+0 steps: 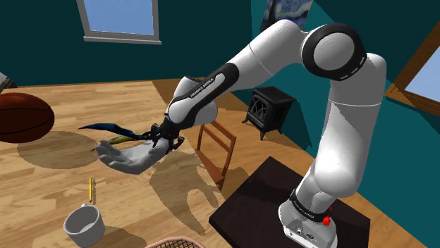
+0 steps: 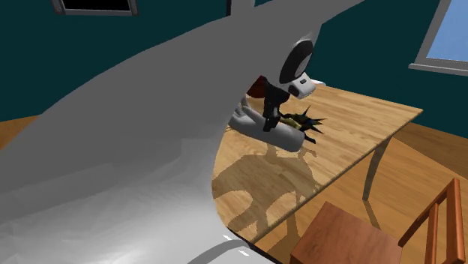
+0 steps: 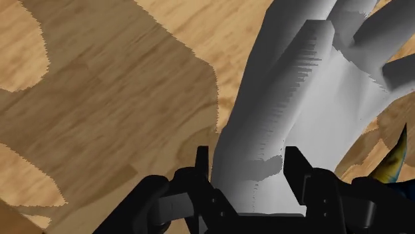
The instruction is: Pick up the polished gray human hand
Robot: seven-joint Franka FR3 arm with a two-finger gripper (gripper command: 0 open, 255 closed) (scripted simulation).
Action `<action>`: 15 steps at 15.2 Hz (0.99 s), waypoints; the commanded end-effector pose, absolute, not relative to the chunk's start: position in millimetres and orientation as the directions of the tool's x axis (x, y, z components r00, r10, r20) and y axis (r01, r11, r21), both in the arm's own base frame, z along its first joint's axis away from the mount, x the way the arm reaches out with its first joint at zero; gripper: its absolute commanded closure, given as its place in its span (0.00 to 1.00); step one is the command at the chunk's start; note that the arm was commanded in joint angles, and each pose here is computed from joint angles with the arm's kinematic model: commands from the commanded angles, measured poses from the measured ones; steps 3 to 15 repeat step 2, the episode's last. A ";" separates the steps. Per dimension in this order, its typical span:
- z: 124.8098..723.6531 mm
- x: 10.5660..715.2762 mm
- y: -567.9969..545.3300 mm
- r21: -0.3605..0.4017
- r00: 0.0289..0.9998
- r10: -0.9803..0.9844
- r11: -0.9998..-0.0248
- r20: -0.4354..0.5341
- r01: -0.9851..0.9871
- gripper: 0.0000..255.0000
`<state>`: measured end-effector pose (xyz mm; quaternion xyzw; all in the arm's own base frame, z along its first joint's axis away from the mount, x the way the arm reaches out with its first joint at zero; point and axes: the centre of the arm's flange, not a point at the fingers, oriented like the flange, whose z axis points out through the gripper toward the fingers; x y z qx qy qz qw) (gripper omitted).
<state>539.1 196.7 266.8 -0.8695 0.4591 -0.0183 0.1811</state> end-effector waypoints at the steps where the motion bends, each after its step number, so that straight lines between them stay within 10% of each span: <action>1: 274.3 540.3 196.2 -0.336 0.579 -0.805 -0.513 -0.132 -0.790 1.00; 15: 274.3 540.3 196.2 -0.336 0.579 -0.805 -0.513 -0.132 -0.790 1.00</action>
